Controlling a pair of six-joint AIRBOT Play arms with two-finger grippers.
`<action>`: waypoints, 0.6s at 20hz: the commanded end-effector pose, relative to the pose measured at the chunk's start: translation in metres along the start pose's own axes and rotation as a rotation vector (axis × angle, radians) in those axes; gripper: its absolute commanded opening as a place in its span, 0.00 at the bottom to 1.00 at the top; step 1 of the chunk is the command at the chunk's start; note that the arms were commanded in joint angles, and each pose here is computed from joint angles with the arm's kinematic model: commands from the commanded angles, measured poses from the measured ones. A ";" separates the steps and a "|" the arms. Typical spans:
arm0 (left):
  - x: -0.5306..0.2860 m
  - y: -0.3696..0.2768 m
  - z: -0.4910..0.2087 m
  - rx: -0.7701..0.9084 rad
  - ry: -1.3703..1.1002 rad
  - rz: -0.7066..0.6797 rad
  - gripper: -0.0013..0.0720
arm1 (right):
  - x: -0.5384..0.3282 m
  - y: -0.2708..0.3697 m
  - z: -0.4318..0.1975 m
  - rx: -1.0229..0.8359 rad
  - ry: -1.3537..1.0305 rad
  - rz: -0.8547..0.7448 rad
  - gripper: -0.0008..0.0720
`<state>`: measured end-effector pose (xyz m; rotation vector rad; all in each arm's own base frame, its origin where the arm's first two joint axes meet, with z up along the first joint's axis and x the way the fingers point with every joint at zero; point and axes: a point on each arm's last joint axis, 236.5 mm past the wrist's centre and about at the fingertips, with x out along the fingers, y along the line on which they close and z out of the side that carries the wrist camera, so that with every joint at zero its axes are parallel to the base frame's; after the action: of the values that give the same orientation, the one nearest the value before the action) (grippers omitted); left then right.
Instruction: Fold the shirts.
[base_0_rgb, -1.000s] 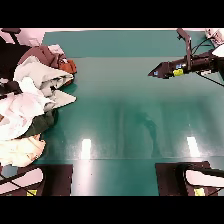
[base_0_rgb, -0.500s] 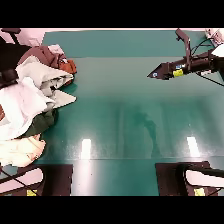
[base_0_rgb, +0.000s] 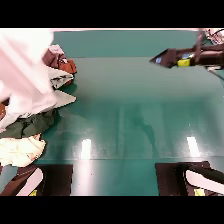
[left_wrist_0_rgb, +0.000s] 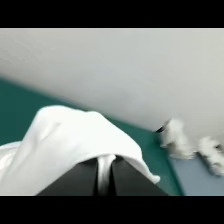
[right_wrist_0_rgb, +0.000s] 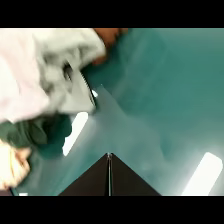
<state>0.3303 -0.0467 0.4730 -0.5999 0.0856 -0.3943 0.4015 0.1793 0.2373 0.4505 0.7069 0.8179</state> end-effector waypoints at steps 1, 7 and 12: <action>-0.037 -0.105 0.046 -0.098 -0.171 -0.350 0.05 | -0.066 0.068 0.051 -0.067 -0.284 0.017 0.04; -0.013 -0.176 -0.022 -0.218 0.103 -0.642 0.05 | -0.242 0.133 0.118 -0.238 -0.920 -0.187 0.04; 0.062 -0.204 -0.132 -0.116 0.303 -0.611 0.05 | -0.289 0.085 0.096 -0.221 -0.905 -0.499 0.04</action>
<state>0.2818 -0.2359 0.5188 -0.7532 0.1325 -1.0575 0.3021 0.0303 0.4759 0.4108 -0.1385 0.3208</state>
